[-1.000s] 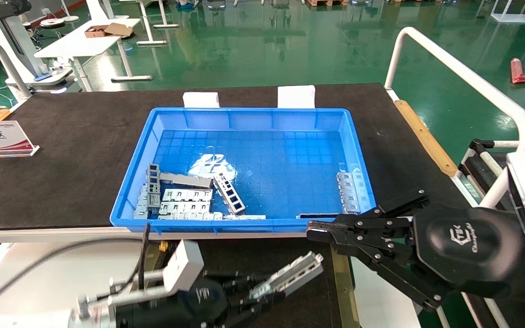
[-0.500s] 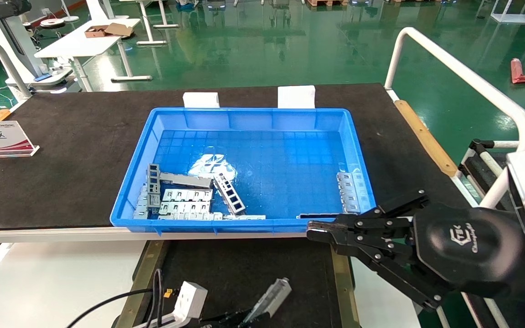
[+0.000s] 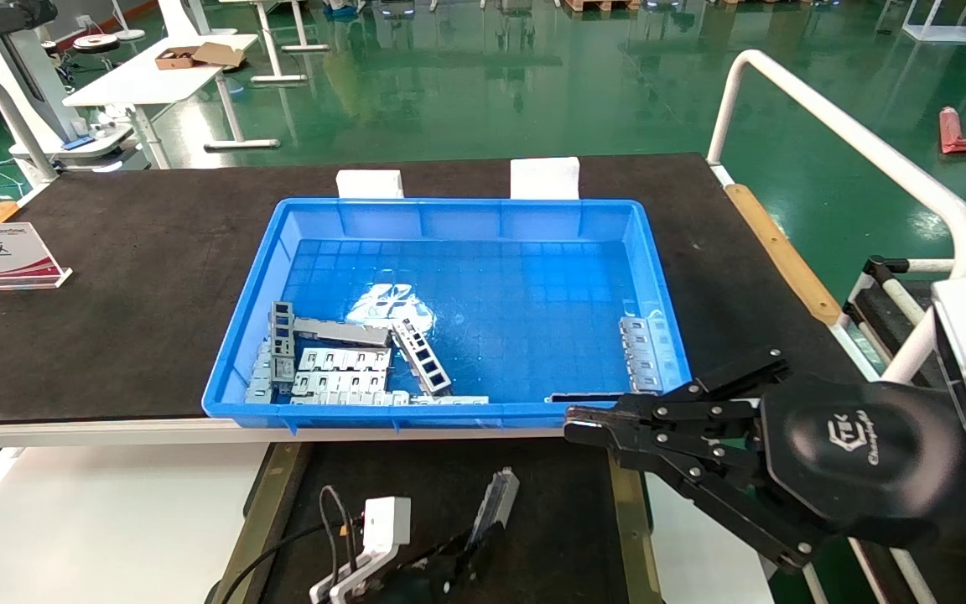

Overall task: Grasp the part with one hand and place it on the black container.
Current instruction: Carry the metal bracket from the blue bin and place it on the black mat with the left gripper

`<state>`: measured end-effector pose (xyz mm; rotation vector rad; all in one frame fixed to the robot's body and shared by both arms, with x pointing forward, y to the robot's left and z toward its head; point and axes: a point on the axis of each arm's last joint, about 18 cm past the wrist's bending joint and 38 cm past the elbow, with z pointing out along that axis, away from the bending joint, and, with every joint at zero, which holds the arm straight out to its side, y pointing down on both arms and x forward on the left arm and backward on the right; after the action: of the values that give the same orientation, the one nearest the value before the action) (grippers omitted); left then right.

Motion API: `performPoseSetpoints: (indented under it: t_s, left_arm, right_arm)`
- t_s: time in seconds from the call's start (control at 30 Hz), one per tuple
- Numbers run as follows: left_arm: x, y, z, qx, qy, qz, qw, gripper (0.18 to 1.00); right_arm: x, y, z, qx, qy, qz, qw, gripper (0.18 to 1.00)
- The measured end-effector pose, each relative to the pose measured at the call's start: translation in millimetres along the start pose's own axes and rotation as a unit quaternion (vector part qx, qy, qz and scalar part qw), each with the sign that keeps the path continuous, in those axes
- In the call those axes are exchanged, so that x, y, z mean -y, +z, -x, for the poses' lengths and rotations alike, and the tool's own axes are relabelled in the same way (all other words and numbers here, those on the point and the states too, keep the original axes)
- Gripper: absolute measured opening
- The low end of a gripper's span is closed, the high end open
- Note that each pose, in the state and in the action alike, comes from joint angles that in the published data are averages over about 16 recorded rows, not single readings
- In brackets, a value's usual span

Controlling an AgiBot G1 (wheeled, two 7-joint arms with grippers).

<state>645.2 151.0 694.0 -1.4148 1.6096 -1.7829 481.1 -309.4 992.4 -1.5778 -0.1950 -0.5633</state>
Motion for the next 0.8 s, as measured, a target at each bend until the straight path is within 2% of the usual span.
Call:
performPoseSetpoints:
  t_s: [0.4,0.8]
  left_arm:
    - [-5,33,-6,0.045,-0.040,-0.021,0.9980,0.359]
    - [-7,46,0,0.076,-0.071,-0.027,0.9942,0.359]
  right_arm:
    - [0,0,0,0.000,0.000,0.000,1.000,0.191]
    - [0,0,0,0.000,0.000,0.000,1.000,0.191]
